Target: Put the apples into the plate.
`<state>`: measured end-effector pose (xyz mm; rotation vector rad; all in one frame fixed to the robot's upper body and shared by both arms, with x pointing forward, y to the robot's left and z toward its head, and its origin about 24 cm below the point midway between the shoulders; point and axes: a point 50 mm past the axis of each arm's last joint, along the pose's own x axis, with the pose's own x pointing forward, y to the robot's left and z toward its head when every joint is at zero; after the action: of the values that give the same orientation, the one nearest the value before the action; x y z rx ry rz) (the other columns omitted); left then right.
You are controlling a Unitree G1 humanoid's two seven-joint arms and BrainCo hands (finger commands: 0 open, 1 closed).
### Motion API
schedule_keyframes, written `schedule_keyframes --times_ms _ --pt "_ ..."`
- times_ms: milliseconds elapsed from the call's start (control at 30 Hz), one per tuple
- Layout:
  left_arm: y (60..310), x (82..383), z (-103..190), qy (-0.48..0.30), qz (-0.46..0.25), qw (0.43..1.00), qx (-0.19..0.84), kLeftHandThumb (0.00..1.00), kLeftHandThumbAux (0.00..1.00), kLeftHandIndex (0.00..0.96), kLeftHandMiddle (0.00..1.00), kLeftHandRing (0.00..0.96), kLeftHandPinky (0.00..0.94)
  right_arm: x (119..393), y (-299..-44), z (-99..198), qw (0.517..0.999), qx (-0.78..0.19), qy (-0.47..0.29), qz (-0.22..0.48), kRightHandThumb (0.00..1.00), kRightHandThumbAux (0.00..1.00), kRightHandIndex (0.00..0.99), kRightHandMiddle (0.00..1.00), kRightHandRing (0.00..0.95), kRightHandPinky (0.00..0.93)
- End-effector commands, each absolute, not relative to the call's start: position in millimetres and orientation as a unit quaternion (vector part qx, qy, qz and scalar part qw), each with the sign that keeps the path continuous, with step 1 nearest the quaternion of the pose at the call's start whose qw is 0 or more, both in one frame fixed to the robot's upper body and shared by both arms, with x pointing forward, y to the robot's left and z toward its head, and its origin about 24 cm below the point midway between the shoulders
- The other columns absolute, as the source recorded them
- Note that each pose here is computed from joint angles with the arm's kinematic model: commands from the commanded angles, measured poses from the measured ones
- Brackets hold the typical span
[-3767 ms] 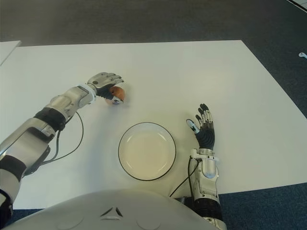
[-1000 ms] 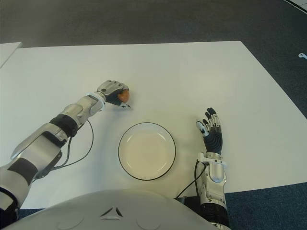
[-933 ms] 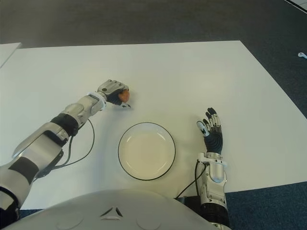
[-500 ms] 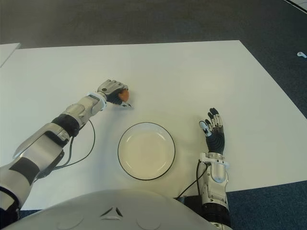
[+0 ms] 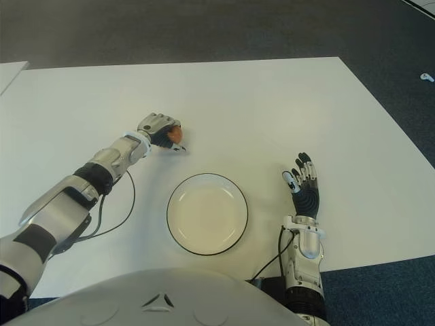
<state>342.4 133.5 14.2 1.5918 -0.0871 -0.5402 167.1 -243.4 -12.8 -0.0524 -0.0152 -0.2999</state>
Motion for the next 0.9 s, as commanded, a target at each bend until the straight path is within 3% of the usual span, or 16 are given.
schedule_keyframes --times_ms 33,433,633,900 --pt "151 324 -18 0.037 -0.266 0.646 0.715 0.746 0.696 0.443 0.804 0.815 0.81 158 -240 -30 0.987 -0.01 0.041 -0.157 0.164 0.515 0.0 0.0 0.0 0.0" --pt "153 327 -10 0.012 -0.251 0.661 0.707 0.747 0.695 0.444 0.807 0.82 0.813 161 -237 -30 0.986 -0.01 0.036 -0.162 0.182 0.477 0.0 0.0 0.0 0.0" --pt "157 342 30 -0.04 -0.214 0.686 0.694 0.746 0.696 0.444 0.806 0.818 0.809 162 -236 -30 0.987 0.004 0.027 -0.157 0.171 0.492 0.0 0.0 0.0 0.0" --pt "152 340 73 -0.115 -0.183 0.704 0.677 0.747 0.696 0.444 0.808 0.817 0.806 162 -235 -32 0.987 0.001 0.036 -0.154 0.174 0.506 0.0 0.0 0.0 0.0"
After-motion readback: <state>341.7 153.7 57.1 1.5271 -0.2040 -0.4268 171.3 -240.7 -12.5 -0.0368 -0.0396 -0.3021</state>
